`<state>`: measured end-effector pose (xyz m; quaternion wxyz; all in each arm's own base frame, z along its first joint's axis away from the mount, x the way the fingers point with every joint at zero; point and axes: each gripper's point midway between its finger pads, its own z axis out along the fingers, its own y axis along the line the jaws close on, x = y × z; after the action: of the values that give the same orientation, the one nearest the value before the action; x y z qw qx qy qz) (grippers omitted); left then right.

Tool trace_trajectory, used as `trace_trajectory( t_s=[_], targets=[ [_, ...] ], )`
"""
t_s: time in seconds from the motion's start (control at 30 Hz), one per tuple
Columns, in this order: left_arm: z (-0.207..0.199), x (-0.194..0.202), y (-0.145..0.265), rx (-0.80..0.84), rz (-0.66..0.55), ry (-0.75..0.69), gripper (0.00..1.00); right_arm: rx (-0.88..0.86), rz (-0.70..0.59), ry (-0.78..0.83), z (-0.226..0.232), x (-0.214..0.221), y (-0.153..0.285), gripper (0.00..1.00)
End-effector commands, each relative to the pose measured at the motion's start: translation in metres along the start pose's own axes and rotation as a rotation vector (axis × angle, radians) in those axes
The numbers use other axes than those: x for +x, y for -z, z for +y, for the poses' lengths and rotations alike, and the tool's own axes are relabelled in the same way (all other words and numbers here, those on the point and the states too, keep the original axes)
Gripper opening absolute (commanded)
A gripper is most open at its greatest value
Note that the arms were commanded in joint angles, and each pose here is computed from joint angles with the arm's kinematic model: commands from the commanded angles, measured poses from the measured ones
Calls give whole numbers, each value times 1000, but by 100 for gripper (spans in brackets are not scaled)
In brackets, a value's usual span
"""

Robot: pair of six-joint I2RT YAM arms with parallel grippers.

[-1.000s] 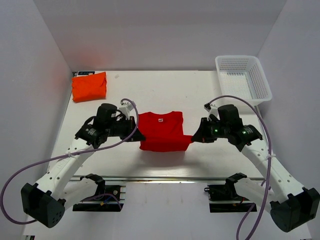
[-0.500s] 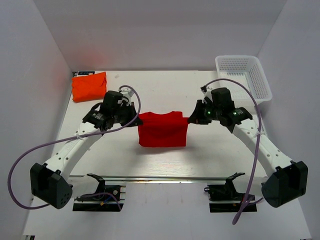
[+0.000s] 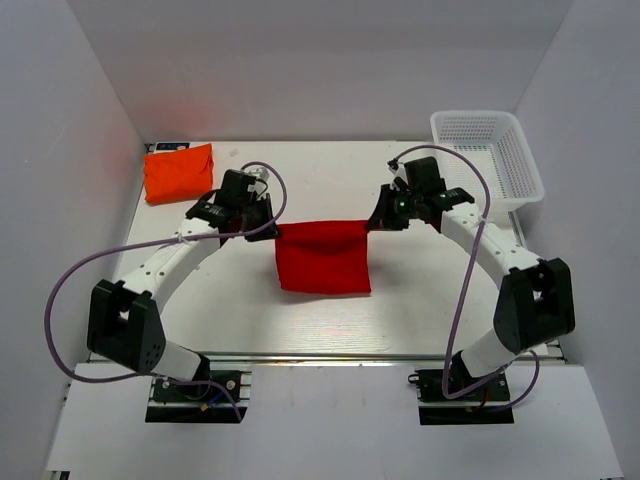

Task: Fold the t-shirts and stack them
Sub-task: Fold the long partially folded tshirt into a neat square

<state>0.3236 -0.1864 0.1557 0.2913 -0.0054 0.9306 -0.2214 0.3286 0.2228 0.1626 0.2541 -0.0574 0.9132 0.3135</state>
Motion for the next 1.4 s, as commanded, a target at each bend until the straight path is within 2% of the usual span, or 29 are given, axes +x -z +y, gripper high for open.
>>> trace_trajectory(
  t_s=[0.0,0.37,0.4,0.43,0.47,0.5,0.53,0.57,0.6,0.63,0.67,0.7,0.77,0.83,0.87,0.9,0.93,0.97,1.0,1.03,1.1,1.2,1.27,1.37],
  targets=[
    [6,-29,-4,-27,-66,11,0,-10,-72,6,2,-30,-1,0],
    [27,-50,-46,-9,-35,38,0,23,-32,-89,-27,-49,-52,0],
    [30,-54,-54,1,-34,46,4,23,-44,-91,-29,-57,-57,0],
    [25,-56,-58,32,-31,29,11,29,-31,-116,-34,-55,-65,0],
    [29,-58,-62,37,-34,24,26,29,-44,-119,-35,-61,-68,0],
    [32,-64,-67,35,-46,28,52,43,-39,-140,-42,-60,-75,0],
    [30,-73,-71,48,-79,19,64,48,-62,-147,-46,-68,-81,0],
    [29,-89,-70,55,-116,-8,77,54,-92,-151,-47,-79,-82,5],
    [32,-100,-69,52,-134,-15,91,47,-84,-159,-49,-80,-87,15],
    [35,-97,-77,38,-99,-5,96,40,-92,-157,-49,-88,-88,33],
    [41,-104,-77,19,-96,-15,100,22,-101,-147,-45,-96,-87,79],
    [35,-118,-71,25,-115,-21,100,6,-103,-134,-41,-99,-86,90],
    [31,-118,-69,43,-105,-44,100,-5,-123,-92,-31,-108,-78,90],
    [12,-123,-56,135,-131,-84,100,10,-144,-71,-27,-112,-65,90],
    [5,-113,-55,164,-117,-93,100,18,-134,-73,-28,-105,-64,90],
    [-13,-111,-41,226,-129,-117,100,0,-182,-47,-16,-114,-46,90],
    [-25,-110,-36,278,-146,-141,100,24,-158,-61,-25,-98,-49,90],
    [-37,-88,-34,386,-91,-133,100,-1,-203,-36,-12,-101,-28,90],
    [-52,-80,-23,458,-93,-150,100,-11,-203,-30,-11,-98,-26,90],
    [-53,-67,-26,502,-89,-149,100,-21,-174,-35,-14,-80,-31,90],
    [-73,-48,-17,576,-66,-162,100,-63,-187,-20,-4,-75,-24,90],
    [-75,-9,-26,606,-11,-153,100,-113,-165,1,4,-62,-28,90],
    [-79,-4,-25,628,-17,-169,100,-157,-133,9,10,-52,-36,90],
    [-69,21,-42,619,47,-154,100,-209,-64,0,11,-31,-55,90]
  ],
)
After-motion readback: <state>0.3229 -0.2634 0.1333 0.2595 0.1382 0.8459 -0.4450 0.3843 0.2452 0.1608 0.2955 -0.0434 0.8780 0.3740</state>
